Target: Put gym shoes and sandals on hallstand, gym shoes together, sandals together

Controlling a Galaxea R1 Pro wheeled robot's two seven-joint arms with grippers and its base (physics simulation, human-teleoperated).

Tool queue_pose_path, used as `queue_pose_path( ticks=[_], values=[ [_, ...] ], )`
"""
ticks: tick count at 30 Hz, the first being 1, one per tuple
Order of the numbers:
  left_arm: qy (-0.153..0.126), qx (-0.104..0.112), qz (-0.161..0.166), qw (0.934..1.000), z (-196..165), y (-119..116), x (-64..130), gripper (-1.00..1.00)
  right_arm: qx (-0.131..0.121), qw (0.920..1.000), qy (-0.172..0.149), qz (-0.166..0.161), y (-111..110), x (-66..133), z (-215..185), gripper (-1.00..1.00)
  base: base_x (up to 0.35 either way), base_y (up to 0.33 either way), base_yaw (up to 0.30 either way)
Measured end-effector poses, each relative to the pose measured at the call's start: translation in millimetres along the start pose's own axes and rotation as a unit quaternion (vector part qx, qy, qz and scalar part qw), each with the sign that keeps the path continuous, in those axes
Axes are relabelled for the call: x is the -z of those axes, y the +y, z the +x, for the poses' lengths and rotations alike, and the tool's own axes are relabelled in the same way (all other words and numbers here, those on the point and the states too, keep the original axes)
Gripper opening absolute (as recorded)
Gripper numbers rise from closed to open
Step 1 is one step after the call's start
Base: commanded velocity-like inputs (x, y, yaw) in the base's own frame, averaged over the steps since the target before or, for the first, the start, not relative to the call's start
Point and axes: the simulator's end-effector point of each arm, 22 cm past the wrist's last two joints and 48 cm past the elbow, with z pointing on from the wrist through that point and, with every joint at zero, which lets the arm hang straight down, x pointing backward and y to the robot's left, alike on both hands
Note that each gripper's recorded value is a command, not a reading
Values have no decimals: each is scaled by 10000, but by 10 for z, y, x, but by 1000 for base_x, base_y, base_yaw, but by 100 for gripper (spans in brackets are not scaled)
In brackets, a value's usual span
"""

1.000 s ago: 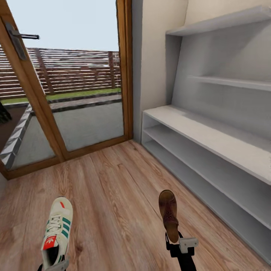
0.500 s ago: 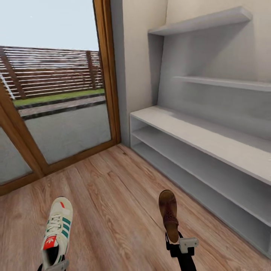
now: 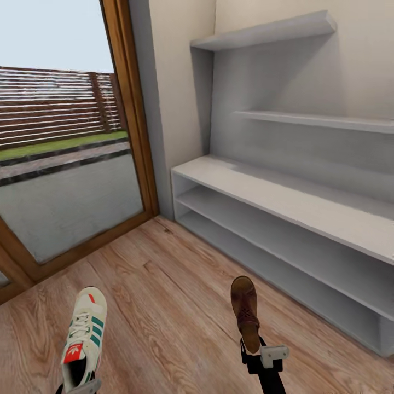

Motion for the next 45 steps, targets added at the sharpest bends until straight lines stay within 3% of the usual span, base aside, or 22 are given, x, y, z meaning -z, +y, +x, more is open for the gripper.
queue_pose_path(
  ticks=[45],
  values=[
    [-20,-2,11,10000,-13,-14,-3,-100,7,10000,8,5,-11,-1,5,-100,-5,41,-300]
  ],
)
